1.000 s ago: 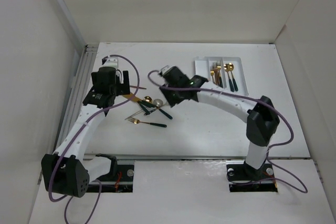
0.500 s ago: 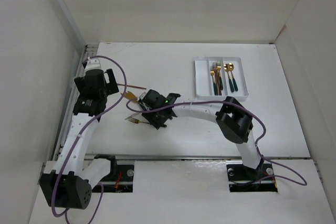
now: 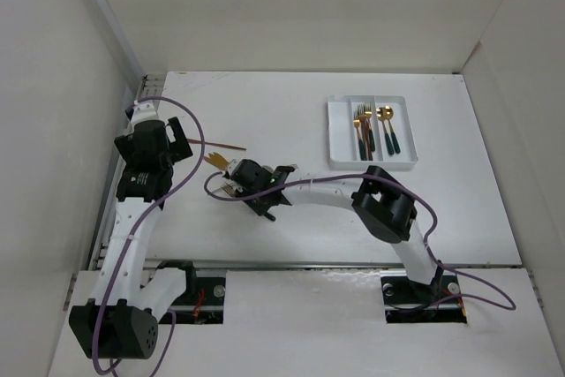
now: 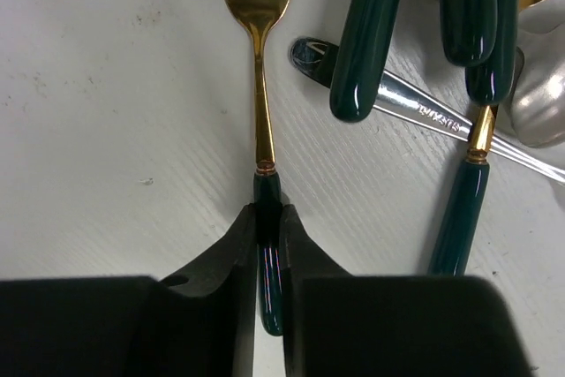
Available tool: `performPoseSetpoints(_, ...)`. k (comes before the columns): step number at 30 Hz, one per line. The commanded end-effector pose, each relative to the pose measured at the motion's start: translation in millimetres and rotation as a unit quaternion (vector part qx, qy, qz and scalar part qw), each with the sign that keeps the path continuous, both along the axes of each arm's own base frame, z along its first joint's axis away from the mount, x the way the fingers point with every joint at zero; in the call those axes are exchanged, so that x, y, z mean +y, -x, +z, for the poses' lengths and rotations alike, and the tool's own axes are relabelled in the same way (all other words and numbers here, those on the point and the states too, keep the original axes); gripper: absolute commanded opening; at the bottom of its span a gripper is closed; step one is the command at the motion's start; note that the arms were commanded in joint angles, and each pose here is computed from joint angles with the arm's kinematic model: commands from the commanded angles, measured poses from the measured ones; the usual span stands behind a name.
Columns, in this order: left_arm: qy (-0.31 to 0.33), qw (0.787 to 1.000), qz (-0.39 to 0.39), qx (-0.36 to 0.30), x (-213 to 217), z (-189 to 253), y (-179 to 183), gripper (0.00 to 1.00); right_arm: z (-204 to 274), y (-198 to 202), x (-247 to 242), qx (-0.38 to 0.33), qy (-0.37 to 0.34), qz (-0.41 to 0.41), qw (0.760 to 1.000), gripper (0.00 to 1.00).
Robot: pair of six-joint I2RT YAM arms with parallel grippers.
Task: Sort the eating utensils into containers
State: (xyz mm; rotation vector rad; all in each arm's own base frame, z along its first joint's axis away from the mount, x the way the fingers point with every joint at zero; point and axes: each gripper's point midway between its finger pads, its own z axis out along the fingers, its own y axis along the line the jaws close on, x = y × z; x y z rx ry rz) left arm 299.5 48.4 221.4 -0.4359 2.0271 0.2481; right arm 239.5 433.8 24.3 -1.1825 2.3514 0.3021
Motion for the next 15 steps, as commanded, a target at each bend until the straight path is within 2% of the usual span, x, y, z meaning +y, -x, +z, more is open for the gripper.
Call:
performPoseSetpoints(1, 0.005, 1.000, 0.007, -0.019, 1, 10, 1, 1.00, -33, 20, -19, 0.020, 0.036, 0.000, 0.999, 0.00)
performPoseSetpoints(8, 0.008, 0.999, 0.007, -0.030, 2, 14, -2, 1.00, 23, 24, -1, -0.032, -0.020, 0.017, 0.999, 0.00)
performPoseSetpoints(13, 0.000, 0.999, -0.003, -0.044, 1, 26, -14, 1.00, 115, 17, 8, -0.082, -0.103, 0.021, 0.991, 0.00)
performPoseSetpoints(15, -0.001, 0.998, -0.010, -0.055, 0, 37, -21, 1.00, 138, 3, 1, -0.089, -0.117, -0.005, 0.989, 0.00)
